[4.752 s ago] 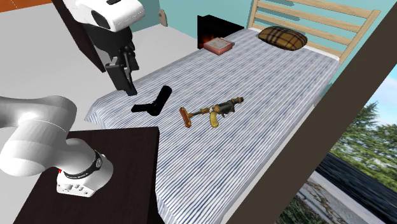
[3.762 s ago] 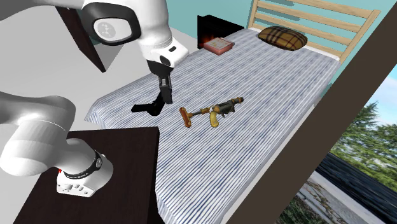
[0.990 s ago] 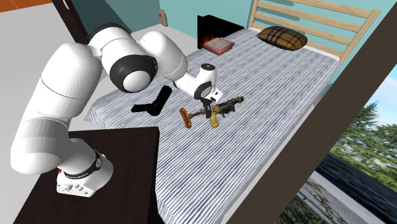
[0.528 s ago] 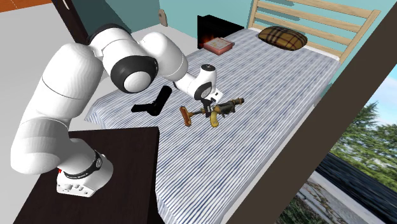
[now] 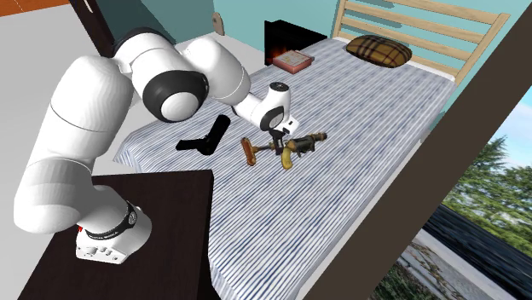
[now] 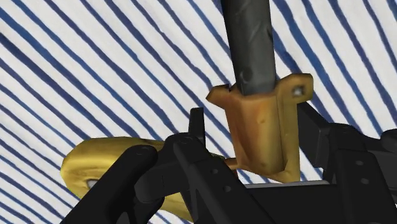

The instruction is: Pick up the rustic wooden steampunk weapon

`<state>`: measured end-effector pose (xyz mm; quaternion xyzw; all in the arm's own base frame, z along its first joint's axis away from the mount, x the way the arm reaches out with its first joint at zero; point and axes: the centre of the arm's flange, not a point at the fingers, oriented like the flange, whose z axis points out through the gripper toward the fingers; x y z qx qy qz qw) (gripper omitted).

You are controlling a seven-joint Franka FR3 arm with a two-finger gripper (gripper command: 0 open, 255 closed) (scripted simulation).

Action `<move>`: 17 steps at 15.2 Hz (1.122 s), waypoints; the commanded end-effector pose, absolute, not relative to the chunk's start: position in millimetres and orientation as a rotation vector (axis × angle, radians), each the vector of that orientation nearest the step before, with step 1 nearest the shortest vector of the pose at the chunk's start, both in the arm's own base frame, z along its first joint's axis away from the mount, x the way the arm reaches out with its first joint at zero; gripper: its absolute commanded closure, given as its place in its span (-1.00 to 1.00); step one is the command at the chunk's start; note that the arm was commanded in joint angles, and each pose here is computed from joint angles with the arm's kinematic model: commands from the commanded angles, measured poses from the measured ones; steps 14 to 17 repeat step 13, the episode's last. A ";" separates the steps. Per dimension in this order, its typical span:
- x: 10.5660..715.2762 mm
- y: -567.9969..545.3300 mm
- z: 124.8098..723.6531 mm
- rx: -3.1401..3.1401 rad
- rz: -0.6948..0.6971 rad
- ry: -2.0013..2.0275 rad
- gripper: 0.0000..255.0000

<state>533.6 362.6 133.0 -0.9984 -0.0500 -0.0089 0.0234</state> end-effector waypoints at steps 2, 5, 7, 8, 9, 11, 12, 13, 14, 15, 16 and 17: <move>533.7 362.7 148.9 -3.091 -0.028 -0.155 1.00; 533.7 362.7 164.7 -3.091 -0.028 -0.155 1.00; 533.7 362.7 175.3 -3.091 -0.028 -0.155 1.00; 533.7 362.7 180.6 -3.091 -0.028 -0.155 1.00; 533.7 362.7 185.9 -3.091 -0.028 -0.155 1.00; 533.7 362.7 196.4 -3.091 -0.028 -0.155 1.00; 533.7 362.7 197.2 -3.091 -0.028 -0.155 1.00; 533.7 362.7 197.2 -3.091 -0.028 -0.155 1.00; 533.7 362.7 197.2 -3.091 -0.028 -0.155 1.00; 533.7 362.7 197.2 -3.091 -0.028 -0.155 1.00; 533.7 362.7 197.2 -3.091 -0.028 -0.155 1.00; 533.7 362.7 197.2 -3.091 -0.028 -0.155 1.00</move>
